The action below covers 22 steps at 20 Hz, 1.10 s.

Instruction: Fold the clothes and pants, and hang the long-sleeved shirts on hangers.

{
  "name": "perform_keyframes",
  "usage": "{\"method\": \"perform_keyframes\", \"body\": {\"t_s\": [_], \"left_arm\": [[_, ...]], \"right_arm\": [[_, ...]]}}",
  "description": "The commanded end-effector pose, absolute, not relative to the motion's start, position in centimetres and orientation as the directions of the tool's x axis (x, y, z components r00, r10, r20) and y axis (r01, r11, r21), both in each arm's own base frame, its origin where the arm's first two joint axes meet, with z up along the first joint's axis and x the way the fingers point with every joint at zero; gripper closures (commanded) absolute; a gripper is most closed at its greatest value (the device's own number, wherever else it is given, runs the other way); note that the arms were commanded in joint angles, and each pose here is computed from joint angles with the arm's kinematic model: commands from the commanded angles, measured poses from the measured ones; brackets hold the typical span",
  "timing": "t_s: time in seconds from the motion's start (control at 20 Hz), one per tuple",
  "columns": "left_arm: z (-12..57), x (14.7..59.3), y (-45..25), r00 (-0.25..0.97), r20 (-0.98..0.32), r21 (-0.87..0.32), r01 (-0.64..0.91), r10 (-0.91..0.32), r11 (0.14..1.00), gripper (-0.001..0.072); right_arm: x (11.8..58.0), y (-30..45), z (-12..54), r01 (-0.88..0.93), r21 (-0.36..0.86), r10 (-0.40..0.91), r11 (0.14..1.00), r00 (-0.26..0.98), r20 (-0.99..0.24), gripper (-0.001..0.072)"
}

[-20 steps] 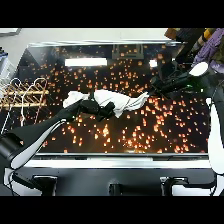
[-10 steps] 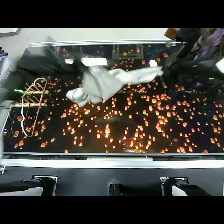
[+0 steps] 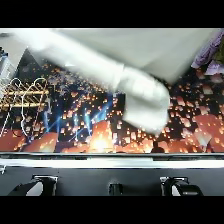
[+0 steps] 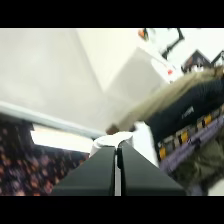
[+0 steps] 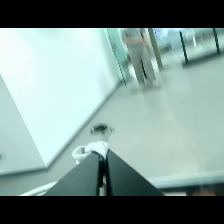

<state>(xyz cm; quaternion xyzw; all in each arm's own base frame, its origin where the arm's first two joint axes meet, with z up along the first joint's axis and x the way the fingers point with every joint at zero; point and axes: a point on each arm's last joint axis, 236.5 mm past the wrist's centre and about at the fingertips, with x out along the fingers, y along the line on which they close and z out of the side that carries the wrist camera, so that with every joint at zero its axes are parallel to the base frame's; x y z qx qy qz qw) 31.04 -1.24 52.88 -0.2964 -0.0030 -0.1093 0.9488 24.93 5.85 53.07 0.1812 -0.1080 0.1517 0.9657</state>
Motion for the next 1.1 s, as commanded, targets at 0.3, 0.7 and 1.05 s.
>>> {"method": "perform_keyframes", "body": {"t_s": [0.3, 0.7, 1.05], "left_arm": [[50.2, 32.7, 3.8, 0.998, -0.007, -0.554, 0.046, -0.061, 0.831, 0.069], [18.6, 52.1, 4.8, 0.752, -0.592, -0.586, -0.154, -0.291, 0.796, 0.069], [3.6, 58.5, 0.8, 0.634, -0.69, -0.603, -0.236, -0.349, 0.762, 0.069]], "right_arm": [[33.5, 6.2, 48.0, -0.267, 0.489, 0.284, 0.831, 0.958, 0.039, 0.0684], [50.8, 9.8, 13.9, 0.061, 0.493, 0.37, 0.868, 0.582, -0.724, 0.0684], [56.1, 10.1, 2.8, 0.22, 0.48, 0.301, 0.849, 0.546, -0.782, 0.0683]]}}
